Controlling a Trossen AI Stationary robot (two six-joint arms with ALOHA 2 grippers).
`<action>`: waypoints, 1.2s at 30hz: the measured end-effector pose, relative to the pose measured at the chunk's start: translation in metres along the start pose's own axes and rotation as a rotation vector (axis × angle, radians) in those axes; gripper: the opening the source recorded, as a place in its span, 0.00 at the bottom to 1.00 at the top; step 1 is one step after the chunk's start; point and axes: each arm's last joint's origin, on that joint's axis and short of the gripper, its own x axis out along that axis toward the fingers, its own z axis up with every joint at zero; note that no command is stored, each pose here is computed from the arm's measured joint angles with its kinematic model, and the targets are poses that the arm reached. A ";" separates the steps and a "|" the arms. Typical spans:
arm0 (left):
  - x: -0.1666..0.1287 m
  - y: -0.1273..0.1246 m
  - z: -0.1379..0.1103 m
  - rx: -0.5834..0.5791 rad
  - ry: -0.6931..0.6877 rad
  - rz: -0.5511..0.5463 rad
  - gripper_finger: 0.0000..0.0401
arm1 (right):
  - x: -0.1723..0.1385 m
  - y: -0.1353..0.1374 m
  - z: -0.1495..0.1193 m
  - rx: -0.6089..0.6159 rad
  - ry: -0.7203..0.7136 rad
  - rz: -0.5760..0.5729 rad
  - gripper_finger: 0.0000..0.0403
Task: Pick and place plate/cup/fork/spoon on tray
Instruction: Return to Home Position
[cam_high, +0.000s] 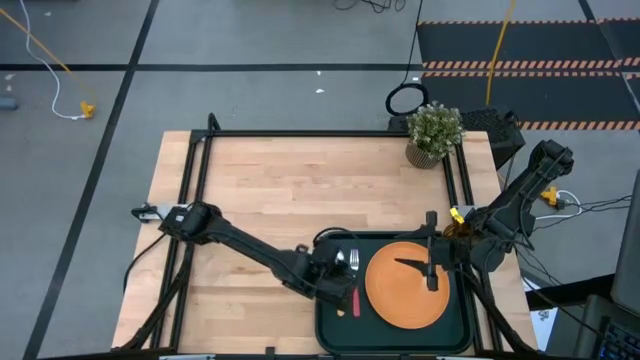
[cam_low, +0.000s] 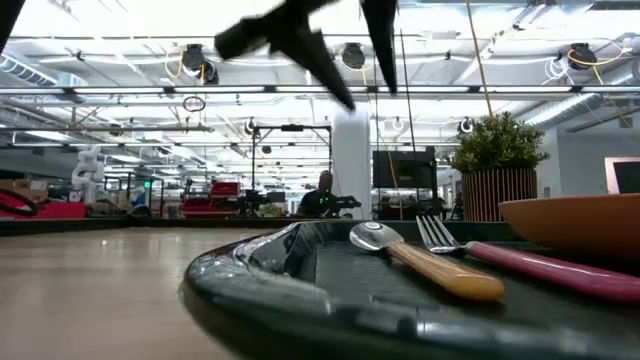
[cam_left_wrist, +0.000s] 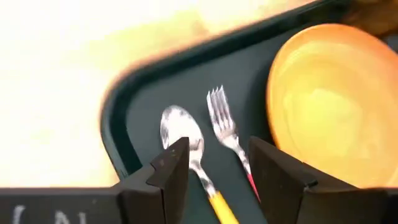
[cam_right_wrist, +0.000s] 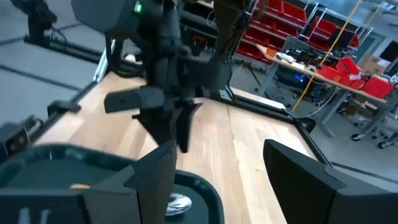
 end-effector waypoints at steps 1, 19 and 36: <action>-0.007 0.001 0.006 0.050 -0.024 -0.009 0.41 | 0.000 0.000 0.001 0.016 -0.009 -0.001 0.58; -0.072 0.034 0.109 0.643 -0.359 0.137 0.41 | -0.028 -0.035 0.019 0.045 -0.156 -0.032 0.37; -0.005 0.098 0.086 0.778 -0.204 0.369 0.41 | 0.002 -0.082 0.016 -0.001 -0.204 0.015 0.00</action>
